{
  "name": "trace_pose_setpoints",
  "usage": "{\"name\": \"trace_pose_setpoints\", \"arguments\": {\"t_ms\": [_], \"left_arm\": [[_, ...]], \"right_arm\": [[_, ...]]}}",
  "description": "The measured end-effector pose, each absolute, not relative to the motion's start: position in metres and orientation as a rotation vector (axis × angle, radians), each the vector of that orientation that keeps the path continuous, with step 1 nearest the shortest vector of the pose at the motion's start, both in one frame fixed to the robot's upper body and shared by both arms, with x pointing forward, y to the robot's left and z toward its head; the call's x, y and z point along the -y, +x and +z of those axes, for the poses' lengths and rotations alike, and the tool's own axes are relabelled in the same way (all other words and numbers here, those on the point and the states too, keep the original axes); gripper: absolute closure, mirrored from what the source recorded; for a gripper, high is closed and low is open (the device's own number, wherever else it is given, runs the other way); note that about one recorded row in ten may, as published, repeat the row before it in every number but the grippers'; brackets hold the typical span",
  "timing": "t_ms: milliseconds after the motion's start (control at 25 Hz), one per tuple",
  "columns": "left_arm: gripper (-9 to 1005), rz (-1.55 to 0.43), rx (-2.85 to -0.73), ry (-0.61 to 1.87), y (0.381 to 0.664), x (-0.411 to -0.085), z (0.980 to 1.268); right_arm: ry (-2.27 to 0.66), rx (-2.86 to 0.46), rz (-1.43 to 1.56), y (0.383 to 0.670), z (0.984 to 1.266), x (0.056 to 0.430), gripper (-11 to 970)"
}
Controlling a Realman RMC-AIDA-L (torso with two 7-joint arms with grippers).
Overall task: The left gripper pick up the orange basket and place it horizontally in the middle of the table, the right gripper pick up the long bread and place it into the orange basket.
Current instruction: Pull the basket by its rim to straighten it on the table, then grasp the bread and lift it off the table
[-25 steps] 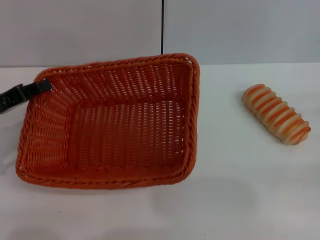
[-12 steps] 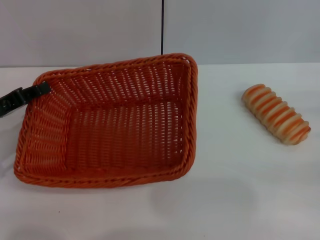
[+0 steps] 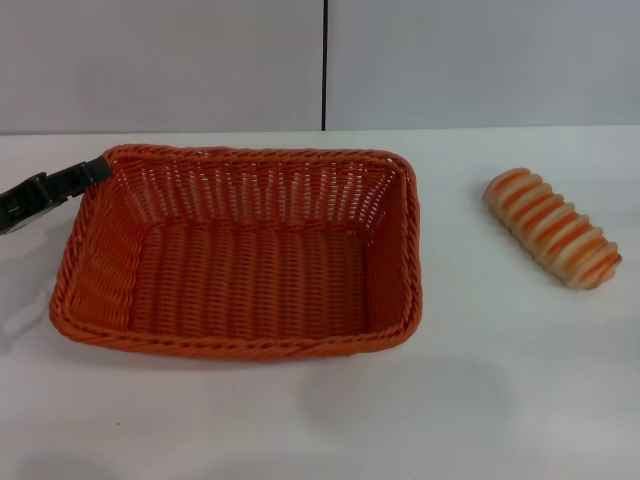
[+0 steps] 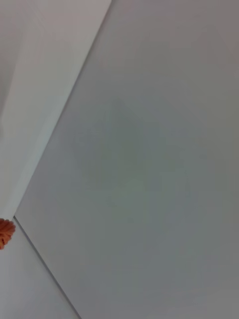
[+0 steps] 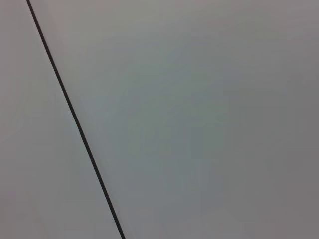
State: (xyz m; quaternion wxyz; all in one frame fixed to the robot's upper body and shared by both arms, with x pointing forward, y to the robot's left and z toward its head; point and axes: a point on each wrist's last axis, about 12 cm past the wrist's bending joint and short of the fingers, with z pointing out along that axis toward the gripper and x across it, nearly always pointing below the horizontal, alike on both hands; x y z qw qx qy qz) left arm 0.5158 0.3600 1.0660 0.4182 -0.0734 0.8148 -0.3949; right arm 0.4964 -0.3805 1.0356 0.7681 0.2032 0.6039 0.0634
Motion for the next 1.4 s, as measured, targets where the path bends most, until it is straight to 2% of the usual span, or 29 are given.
{"name": "trace_pose_setpoints", "arguments": {"t_ms": [120, 440, 640, 760, 800, 840, 1000, 1200, 1360, 1400], "left_arm": [[436, -0.985, -2.008, -0.159, 0.515, -0.362, 1.069], [430, -0.921, -1.778, -0.051, 0.513, -0.37, 1.086], [429, -0.832, -1.58, 0.063, 0.508, -0.367, 1.089], [430, -0.78, -1.464, 0.099, 0.501, -0.363, 1.086], [430, -0.761, -1.438, 0.113, 0.499, -0.362, 1.085], [431, -0.74, -1.413, 0.126, 0.498, -0.361, 1.085], [432, -0.683, -1.352, 0.167, 0.493, -0.356, 1.082], [356, -0.652, -1.338, 0.156, 0.492, -0.354, 1.077], [170, -0.65, -1.335, 0.136, 0.491, -0.353, 1.075], [171, -0.65, -1.334, 0.133, 0.491, -0.353, 1.075]], "right_arm": [[0.417, -1.333, 0.148, 0.501, 1.037, 0.382, 334], [0.33, -1.403, 0.259, 0.514, 1.044, 0.383, 329], [0.194, -1.475, 0.461, 0.524, 1.061, 0.388, 327], [0.063, -1.533, 0.591, 0.529, 1.079, 0.388, 325], [-0.029, -1.589, 0.661, 0.532, 1.093, 0.387, 325], [-0.029, -1.589, 0.661, 0.532, 1.093, 0.387, 324], [-0.257, -1.771, 0.761, 0.542, 1.134, 0.383, 322], [-0.393, -1.92, 0.791, 0.55, 1.157, 0.375, 319], [-0.492, -2.079, 0.822, 0.568, 1.174, 0.364, 317], [-0.513, -2.12, 0.82, 0.572, 1.177, 0.362, 317]]}}
